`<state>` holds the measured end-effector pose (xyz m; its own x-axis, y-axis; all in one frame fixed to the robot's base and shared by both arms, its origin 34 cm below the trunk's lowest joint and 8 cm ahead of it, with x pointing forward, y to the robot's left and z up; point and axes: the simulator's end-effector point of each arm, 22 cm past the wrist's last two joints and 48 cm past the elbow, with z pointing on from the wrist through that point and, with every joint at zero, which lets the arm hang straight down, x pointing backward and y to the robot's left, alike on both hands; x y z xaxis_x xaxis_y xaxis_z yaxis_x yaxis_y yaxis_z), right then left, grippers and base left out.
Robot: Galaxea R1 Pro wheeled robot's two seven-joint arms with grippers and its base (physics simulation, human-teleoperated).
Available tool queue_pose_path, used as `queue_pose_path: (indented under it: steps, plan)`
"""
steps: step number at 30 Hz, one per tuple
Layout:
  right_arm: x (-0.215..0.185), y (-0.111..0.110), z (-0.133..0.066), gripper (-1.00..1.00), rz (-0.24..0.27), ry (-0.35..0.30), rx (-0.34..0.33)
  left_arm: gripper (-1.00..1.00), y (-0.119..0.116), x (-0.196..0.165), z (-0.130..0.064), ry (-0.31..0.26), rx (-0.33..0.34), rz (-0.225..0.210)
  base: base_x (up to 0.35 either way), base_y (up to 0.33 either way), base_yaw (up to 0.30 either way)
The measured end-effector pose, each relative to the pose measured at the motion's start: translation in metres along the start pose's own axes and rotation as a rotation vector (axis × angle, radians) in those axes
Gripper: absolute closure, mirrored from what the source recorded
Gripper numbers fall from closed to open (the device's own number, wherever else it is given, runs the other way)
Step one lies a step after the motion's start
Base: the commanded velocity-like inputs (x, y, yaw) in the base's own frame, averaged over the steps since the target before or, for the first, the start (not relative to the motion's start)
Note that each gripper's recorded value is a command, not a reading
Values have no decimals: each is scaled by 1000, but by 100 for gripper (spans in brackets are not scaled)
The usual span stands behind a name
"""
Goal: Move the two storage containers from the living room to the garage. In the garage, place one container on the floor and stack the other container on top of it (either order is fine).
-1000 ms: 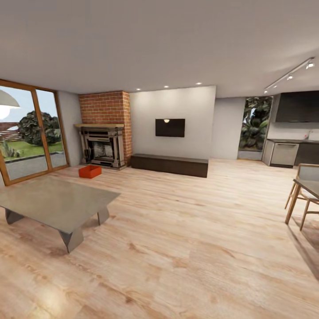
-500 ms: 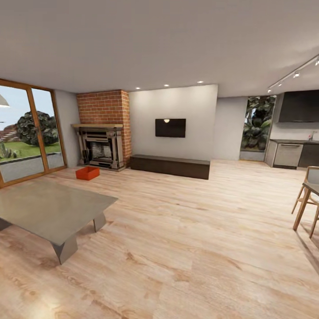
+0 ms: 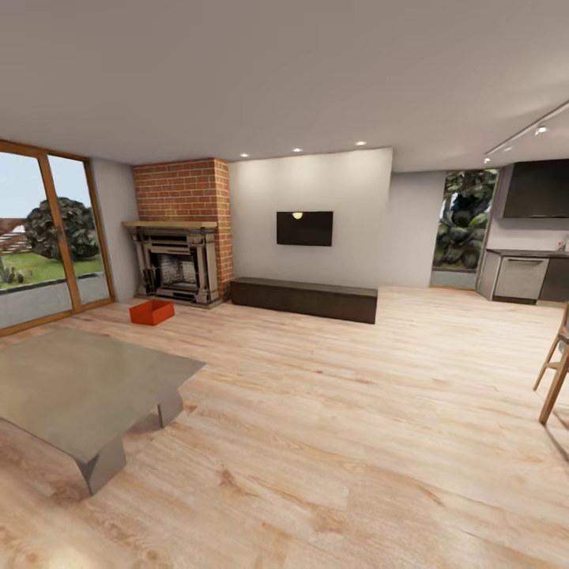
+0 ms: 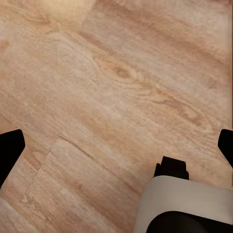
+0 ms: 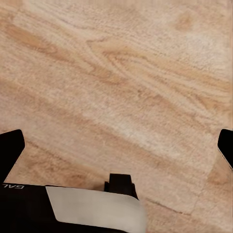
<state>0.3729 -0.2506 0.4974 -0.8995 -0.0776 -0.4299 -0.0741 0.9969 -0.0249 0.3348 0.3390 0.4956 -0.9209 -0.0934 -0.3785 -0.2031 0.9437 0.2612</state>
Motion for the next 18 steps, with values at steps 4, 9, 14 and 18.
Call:
queue_pose_path:
  steps: [4,9,14,18]
  plan:
    - [0,0,0,-100,0,0,0,-100,0,0,0,0,0,0,341,0,0]
    - [0,0,0,-100,0,0,0,-100,0,0,0,0,0,0,341,0,0]
    - [0,0,0,-100,0,0,0,-100,1,0,0,0,-1,0,341,0,0]
    - [0,0,0,-100,0,0,0,-100,0,0,0,0,0,0,341,0,0]
